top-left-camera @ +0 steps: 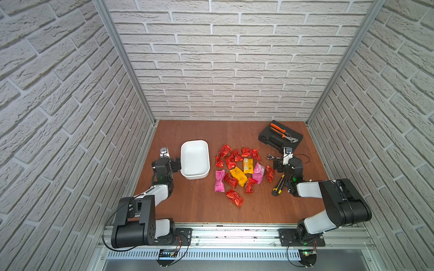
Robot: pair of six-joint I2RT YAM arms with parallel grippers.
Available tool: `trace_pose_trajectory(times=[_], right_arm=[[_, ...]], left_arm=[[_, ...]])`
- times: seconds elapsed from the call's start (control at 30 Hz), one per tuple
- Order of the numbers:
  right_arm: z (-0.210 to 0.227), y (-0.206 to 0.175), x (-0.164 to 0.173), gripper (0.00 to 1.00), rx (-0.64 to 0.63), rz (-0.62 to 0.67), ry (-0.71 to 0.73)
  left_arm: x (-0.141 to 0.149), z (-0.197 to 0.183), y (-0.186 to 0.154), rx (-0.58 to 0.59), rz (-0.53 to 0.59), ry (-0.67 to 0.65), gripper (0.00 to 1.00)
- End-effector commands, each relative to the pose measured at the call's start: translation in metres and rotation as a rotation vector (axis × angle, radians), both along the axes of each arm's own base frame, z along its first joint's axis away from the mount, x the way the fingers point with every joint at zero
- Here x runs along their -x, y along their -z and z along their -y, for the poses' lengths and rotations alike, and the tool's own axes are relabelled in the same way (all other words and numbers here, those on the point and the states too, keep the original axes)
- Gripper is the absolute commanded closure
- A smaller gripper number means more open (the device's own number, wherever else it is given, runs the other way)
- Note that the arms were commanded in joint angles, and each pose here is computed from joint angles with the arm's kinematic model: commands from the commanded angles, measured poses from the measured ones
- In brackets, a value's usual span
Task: Take the tea bags out of the storage box
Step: Reset both arms
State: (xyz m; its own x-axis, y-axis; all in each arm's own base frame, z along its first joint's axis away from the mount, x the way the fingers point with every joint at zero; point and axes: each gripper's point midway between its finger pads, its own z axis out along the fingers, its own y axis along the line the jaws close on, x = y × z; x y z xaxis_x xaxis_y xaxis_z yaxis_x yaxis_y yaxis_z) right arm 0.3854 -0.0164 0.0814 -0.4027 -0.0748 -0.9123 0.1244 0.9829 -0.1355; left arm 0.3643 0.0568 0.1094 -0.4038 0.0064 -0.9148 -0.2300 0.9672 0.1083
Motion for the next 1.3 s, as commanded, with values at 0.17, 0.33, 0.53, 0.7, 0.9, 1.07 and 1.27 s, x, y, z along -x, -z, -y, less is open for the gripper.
trace_pose_trajectory(times=[0.17,0.33,0.53,0.7,0.9,1.07,1.27], right_arm=[[0.003,-0.014,-0.008,0.02,-0.031,0.044,-0.008],[0.003,-0.013,-0.008,0.02,-0.035,0.043,-0.008],[0.004,-0.013,-0.009,0.02,-0.055,0.04,-0.02],[0.004,-0.013,-0.009,0.02,-0.056,0.038,-0.021],[0.004,-0.013,-0.009,0.02,-0.055,0.038,-0.02],[0.004,-0.013,-0.009,0.02,-0.055,0.037,-0.02],[0.004,-0.013,-0.009,0.01,-0.054,0.039,-0.021]], left_arm=[[-0.009,0.005,-0.007,-0.009,0.052,0.046,0.02],[-0.014,0.005,-0.006,-0.029,0.065,0.058,0.02],[-0.021,0.007,0.005,-0.033,0.059,0.072,0.02],[-0.024,0.009,0.016,-0.03,0.05,0.087,0.01],[-0.027,0.009,0.02,-0.032,0.036,0.09,0.01],[-0.028,0.009,0.02,-0.047,0.029,0.084,0.01],[-0.028,0.01,0.02,-0.05,0.028,0.084,0.01]])
